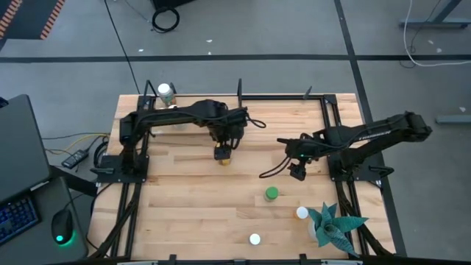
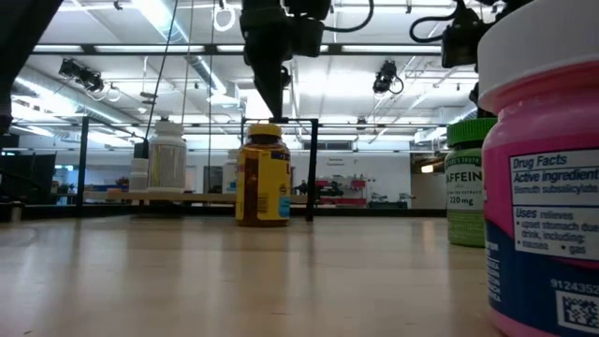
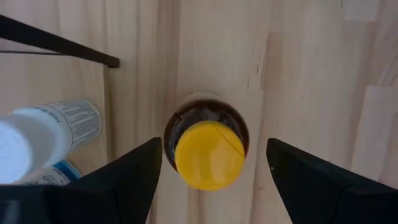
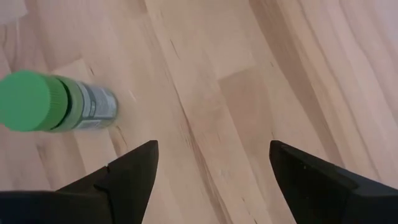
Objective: Pick and place medicine bottles onto shelf by color
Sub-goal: Put the yellow pill bottle on the shelf
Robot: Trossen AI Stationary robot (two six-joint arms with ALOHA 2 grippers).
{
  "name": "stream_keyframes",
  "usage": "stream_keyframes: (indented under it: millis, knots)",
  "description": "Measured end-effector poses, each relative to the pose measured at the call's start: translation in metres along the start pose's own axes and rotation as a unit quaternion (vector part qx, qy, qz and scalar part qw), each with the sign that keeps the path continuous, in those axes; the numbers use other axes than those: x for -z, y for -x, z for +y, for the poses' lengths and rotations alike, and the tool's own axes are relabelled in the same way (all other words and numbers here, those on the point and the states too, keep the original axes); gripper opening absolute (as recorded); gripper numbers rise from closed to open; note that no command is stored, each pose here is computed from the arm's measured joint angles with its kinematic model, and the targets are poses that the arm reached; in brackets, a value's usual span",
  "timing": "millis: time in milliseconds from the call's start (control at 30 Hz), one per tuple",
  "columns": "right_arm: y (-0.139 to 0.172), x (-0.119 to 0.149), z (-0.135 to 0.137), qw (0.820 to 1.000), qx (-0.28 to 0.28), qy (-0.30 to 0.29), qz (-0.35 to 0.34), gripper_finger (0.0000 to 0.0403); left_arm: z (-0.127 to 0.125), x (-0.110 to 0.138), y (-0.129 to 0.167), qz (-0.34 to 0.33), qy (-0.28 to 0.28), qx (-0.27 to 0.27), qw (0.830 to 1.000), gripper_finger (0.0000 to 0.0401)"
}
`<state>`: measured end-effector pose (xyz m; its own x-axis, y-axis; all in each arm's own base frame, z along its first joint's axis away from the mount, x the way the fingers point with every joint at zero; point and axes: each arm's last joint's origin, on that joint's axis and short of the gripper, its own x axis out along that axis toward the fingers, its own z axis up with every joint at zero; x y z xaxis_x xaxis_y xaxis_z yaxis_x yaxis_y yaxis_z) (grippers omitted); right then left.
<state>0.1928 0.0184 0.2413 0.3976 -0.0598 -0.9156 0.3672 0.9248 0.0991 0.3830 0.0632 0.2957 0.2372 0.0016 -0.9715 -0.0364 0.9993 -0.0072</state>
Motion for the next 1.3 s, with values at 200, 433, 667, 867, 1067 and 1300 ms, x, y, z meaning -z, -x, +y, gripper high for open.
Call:
stream_keyframes:
  millis: [200, 433, 667, 867, 1067, 1300]
  knots:
    - [-0.001, -0.001, 0.004, 1.0, -0.007, 0.017, -0.007, 0.0313, 0.007, 0.002, -0.001, 0.002, 0.024, 0.017, 1.0, 0.0293]
    - [0.0, 0.005, 0.012, 1.0, -0.015, 0.023, -0.001, 0.0313, 0.009, 0.004, -0.007, 0.025, 0.036, 0.02, 0.999, 0.0293]
    - [0.001, 0.009, 0.018, 1.0, -0.022, 0.017, 0.002, 0.0313, 0.007, 0.001, -0.02, 0.045, 0.031, 0.023, 0.998, 0.0293]
    - [0.002, 0.011, 0.021, 1.0, -0.023, 0.02, 0.003, 0.0313, 0.005, 0.001, -0.029, 0.064, 0.029, 0.025, 0.997, 0.0293]
    - [0.001, 0.012, 0.021, 1.0, -0.02, 0.015, 0.007, 0.0313, 0.001, -0.001, -0.04, 0.075, 0.02, 0.027, 0.997, 0.0293]
    - [0.002, 0.013, 0.021, 1.0, -0.018, 0.017, 0.011, 0.0313, -0.001, -0.002, -0.044, 0.083, 0.007, 0.021, 0.996, 0.0292]
